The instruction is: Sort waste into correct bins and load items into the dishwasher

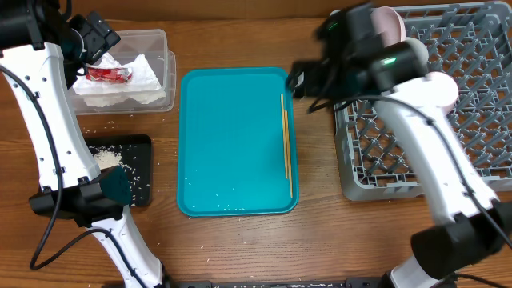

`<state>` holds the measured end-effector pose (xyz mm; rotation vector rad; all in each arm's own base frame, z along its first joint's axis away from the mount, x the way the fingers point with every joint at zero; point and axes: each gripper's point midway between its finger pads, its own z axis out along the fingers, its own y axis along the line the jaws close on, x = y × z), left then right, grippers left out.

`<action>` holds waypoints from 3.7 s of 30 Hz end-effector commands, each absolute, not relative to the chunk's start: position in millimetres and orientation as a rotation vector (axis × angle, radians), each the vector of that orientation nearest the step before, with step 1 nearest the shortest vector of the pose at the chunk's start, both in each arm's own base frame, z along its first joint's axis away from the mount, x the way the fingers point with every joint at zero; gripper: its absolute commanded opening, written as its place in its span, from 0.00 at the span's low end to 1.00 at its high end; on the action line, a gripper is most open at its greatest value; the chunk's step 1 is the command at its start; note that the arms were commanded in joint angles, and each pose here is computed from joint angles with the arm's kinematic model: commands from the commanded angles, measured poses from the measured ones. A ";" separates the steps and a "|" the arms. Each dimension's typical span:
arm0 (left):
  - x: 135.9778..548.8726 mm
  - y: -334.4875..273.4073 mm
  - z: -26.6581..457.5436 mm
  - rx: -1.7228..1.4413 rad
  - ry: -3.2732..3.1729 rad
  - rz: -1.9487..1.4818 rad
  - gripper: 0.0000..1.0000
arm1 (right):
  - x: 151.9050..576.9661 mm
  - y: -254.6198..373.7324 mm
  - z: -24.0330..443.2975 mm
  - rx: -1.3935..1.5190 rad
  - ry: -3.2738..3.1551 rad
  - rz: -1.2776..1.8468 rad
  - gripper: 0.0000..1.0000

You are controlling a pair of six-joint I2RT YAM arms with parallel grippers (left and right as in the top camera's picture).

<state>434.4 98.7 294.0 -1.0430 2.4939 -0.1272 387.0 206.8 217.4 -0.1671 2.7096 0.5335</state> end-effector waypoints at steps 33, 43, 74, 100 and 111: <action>432.5 96.6 297.9 -1.021 2.495 -0.131 1.00 | 358.7 247.6 29.3 -0.211 2.990 0.185 0.45; 432.5 96.6 297.9 -1.021 2.495 -0.131 1.00 | 383.0 256.0 54.0 -0.197 2.907 0.199 0.49; 432.5 96.6 297.9 -1.021 2.495 -0.131 1.00 | 373.4 260.9 -11.8 -0.170 2.982 0.054 0.18; 432.5 96.6 297.9 -1.020 2.495 -0.131 1.00 | 460.4 81.0 195.3 -0.246 2.874 0.266 0.04; 432.5 96.6 297.9 -1.020 2.495 -0.131 1.00 | 454.2 63.7 158.2 -0.105 2.977 0.304 0.85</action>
